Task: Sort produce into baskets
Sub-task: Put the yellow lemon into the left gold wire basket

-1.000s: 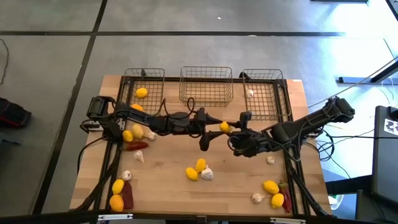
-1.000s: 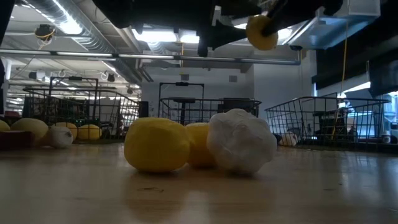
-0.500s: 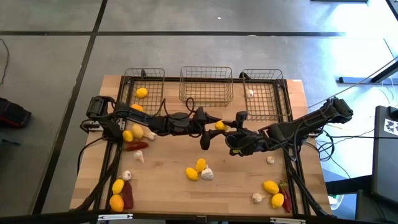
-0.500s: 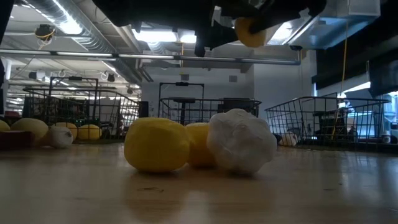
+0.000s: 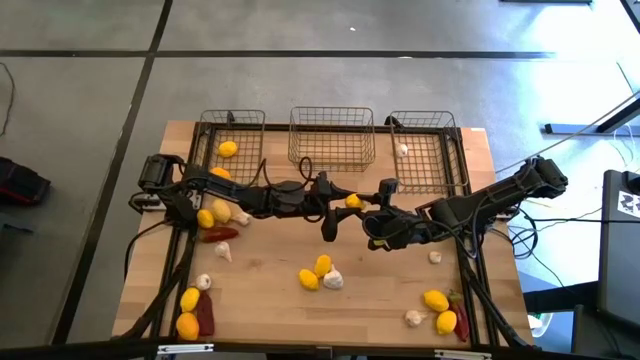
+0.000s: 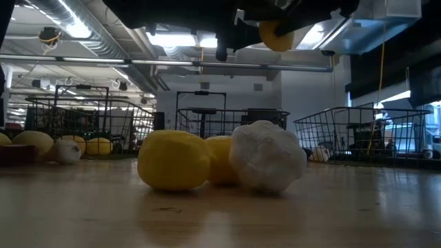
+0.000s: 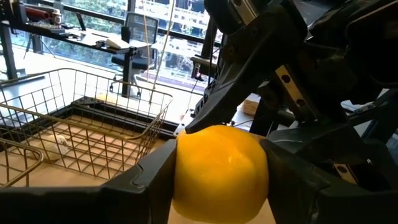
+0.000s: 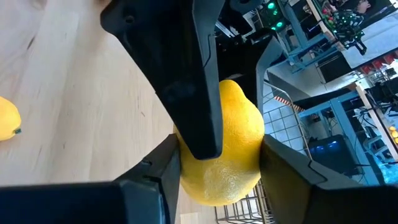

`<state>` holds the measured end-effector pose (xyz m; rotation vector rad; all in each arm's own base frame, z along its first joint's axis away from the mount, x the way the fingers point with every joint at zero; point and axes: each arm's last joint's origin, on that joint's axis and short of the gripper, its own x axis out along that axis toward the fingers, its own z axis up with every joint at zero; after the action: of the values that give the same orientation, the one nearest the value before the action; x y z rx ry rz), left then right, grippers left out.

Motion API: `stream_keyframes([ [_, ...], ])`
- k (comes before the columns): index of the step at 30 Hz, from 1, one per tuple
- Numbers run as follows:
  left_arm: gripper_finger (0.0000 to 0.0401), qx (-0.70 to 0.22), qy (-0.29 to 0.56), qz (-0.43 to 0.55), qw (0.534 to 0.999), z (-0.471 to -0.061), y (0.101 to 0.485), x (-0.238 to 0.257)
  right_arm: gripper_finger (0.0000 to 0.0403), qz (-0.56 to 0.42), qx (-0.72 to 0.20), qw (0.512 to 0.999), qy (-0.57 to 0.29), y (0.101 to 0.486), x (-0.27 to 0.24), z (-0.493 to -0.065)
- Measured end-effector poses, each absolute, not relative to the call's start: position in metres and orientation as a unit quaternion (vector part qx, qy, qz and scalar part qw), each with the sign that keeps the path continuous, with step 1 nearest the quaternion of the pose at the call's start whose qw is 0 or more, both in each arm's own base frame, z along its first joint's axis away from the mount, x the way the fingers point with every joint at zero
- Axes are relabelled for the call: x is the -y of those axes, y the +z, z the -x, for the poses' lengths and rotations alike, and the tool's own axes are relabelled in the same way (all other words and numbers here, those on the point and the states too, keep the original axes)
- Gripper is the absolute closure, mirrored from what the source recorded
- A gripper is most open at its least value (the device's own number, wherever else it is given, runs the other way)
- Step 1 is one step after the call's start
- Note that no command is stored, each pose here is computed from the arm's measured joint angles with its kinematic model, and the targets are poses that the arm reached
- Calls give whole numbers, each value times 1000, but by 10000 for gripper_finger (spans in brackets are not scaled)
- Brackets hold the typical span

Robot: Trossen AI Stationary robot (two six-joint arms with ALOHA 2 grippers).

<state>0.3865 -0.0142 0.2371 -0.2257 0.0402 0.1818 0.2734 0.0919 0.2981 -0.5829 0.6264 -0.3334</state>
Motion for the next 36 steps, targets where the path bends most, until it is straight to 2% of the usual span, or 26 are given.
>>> stream_keyframes([
  [7,200,-23,91,107,990,-386,237,14,180,278,-300,898,-159,298,-92,-274],
  [12,199,-33,97,94,990,-387,234,13,163,271,-291,905,-147,302,-97,-270],
  [19,199,-65,99,88,989,-381,237,13,161,246,-300,911,-138,309,-104,-248],
  [24,198,-98,107,78,986,-371,245,12,160,189,-354,905,-144,303,-96,-232],
  [29,198,-134,141,58,979,-355,258,10,160,172,-402,885,-161,289,-92,-222],
  [36,197,-185,219,22,958,-323,278,4,160,163,-419,876,-177,271,-85,-221],
])
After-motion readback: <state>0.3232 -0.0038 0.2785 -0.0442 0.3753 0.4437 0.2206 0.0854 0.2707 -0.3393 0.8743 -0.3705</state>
